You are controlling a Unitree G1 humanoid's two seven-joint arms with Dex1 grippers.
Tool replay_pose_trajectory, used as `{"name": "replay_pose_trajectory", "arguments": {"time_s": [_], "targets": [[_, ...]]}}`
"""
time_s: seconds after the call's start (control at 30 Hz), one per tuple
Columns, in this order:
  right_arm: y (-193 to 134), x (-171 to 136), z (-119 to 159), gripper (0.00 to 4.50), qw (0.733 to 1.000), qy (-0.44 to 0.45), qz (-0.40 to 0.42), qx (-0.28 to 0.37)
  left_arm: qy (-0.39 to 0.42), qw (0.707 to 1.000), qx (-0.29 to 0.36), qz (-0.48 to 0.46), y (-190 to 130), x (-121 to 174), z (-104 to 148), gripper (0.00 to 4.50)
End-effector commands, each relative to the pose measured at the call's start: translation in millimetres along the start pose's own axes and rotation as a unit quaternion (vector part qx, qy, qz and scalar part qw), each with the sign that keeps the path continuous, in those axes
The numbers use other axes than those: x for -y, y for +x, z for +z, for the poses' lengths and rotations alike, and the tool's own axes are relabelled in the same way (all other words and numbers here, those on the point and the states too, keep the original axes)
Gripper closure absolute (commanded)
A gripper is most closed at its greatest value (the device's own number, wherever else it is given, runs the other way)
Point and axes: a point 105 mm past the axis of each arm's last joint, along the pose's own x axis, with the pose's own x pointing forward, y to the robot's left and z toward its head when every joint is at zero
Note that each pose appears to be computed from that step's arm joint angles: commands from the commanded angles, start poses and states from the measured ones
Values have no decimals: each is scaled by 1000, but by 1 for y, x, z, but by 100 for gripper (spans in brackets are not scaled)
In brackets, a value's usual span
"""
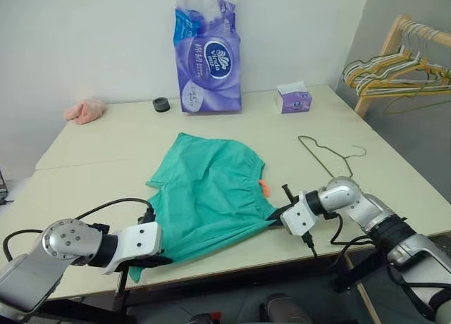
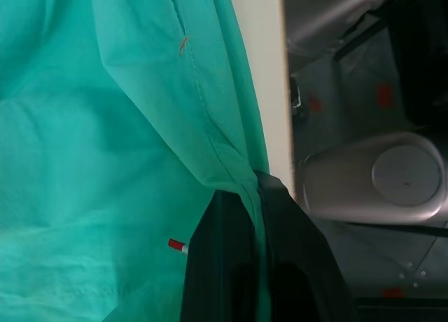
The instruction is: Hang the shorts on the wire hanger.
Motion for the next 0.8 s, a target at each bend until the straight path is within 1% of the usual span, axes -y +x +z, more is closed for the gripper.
{"name": "replay_pose_trajectory", "arguments": {"time_s": [0.03, 0.13, 0.23, 0.37, 0.53, 0.67, 0.7, 0.73, 0.8], "targets": [[-23, -7, -9, 445, 998, 51, 9, -35, -19, 999, -25, 11, -5, -1, -10, 450], [-32, -19, -5, 445, 994, 79, 48, -49, -20, 1000, -19, 12, -1, -1, -11, 450], [-36, -25, 0, 445, 993, 89, 64, -53, -19, 1000, -15, 4, 4, 2, -11, 450], [-37, -29, 11, 445, 990, 110, 76, -36, -21, 1000, -9, -21, 12, 14, -10, 450], [-32, -26, 20, 445, 991, 116, 68, -19, -20, 999, -5, -29, 15, 19, -9, 450], [-29, -32, 29, 445, 988, 122, 93, -6, -44, 998, -1, -50, 17, 28, -10, 450], [-29, -33, 31, 398, 987, 125, 97, -3, -51, 997, 0, -53, 16, 29, -9, 404], [-28, -34, 33, 378, 987, 129, 100, 1, -57, 997, 2, -55, 16, 30, -8, 386], [-29, -33, 35, 309, 986, 132, 101, 5, -64, 996, 8, -60, 16, 31, -6, 323]]}}
